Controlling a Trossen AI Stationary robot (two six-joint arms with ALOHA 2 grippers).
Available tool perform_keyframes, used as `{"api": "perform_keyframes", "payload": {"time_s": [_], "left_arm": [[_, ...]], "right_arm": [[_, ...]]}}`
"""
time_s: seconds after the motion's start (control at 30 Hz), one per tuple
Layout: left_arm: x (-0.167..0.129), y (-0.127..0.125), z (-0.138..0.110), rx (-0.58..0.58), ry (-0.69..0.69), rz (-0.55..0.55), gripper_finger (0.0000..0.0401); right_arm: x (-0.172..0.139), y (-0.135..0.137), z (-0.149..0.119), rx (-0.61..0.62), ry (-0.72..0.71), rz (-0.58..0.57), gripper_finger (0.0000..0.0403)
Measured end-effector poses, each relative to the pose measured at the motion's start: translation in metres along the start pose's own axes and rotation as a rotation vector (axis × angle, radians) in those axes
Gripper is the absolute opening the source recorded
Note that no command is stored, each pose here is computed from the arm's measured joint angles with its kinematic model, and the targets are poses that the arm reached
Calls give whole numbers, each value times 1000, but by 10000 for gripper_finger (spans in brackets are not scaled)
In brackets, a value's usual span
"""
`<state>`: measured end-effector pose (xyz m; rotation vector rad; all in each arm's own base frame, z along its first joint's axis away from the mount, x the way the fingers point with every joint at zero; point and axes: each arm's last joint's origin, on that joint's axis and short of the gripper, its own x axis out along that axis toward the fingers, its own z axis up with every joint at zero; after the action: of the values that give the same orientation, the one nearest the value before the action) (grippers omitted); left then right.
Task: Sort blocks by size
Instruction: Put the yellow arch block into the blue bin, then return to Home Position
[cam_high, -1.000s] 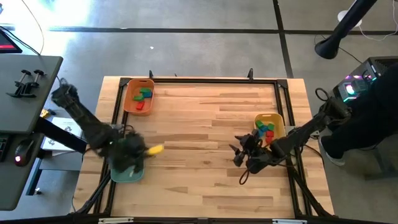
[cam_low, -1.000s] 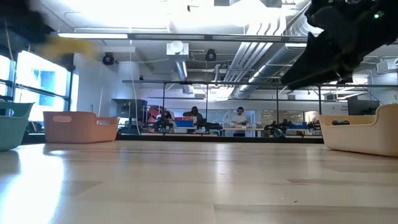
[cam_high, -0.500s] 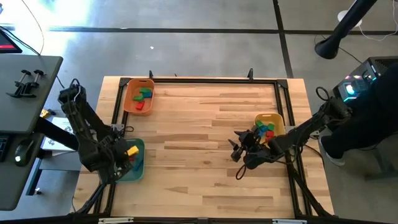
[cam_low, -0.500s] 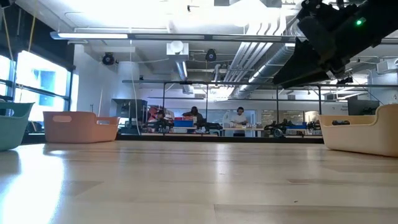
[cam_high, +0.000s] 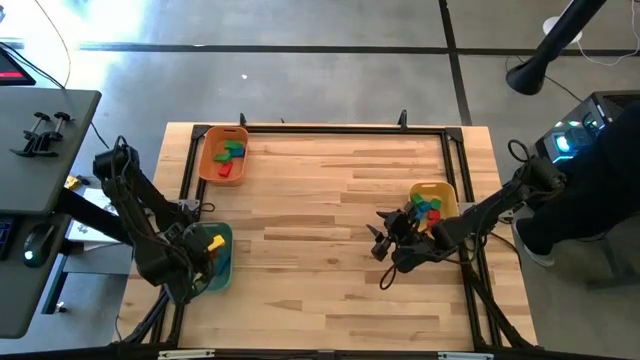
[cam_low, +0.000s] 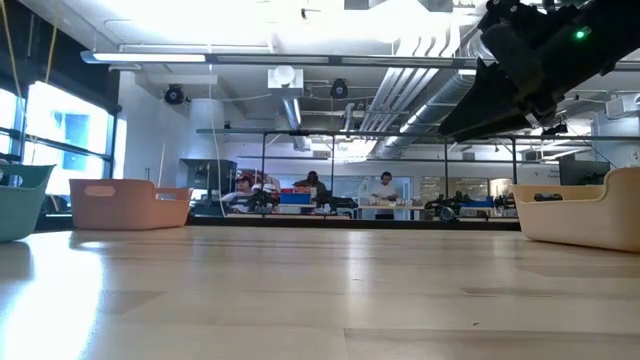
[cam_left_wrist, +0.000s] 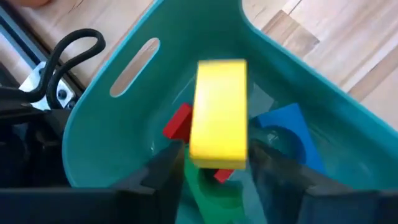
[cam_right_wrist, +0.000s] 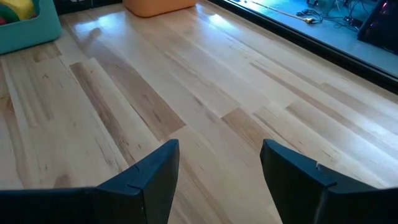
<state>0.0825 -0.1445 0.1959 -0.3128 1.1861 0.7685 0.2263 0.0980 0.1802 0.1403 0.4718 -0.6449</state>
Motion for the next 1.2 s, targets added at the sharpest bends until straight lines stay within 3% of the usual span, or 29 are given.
{"api": "perform_keyframes", "payload": {"time_s": [0.2, 0.3, 0.5, 0.6, 0.7, 0.77, 0.9, 1.0, 1.1, 1.2], "left_arm": [[-7, 8, 5, 21, 13, -53, 231], [-12, 15, 12, 51, -17, -116, 248], [-25, 16, 42, 104, -281, -361, 251], [-29, 8, 58, 172, -509, -430, 247], [-19, -2, 68, 257, -715, -411, 239], [-8, -7, 75, 293, -792, -419, 233], [15, -7, 93, 349, -933, -545, 217], [24, 6, 112, 349, -1104, -688, 202], [28, 25, 129, 342, -1260, -689, 188], [28, 46, 142, 333, -1330, -617, 176]], "right_arm": [[0, 0, 0, 22, 12, 11, 220], [4, -1, 2, -1, 93, 78, 220], [23, -6, 10, -134, 245, 283, 220], [33, -7, 17, -261, 140, 419, 215], [44, -10, 33, -312, -43, 678, 197], [51, -18, 42, -352, -147, 762, 175], [61, -54, 63, -353, -235, 647, 116], [56, -82, 72, -304, -252, 657, 71], [38, -102, 77, -274, -269, 706, 32], [17, -118, 71, -240, -285, 702, 6]]}}
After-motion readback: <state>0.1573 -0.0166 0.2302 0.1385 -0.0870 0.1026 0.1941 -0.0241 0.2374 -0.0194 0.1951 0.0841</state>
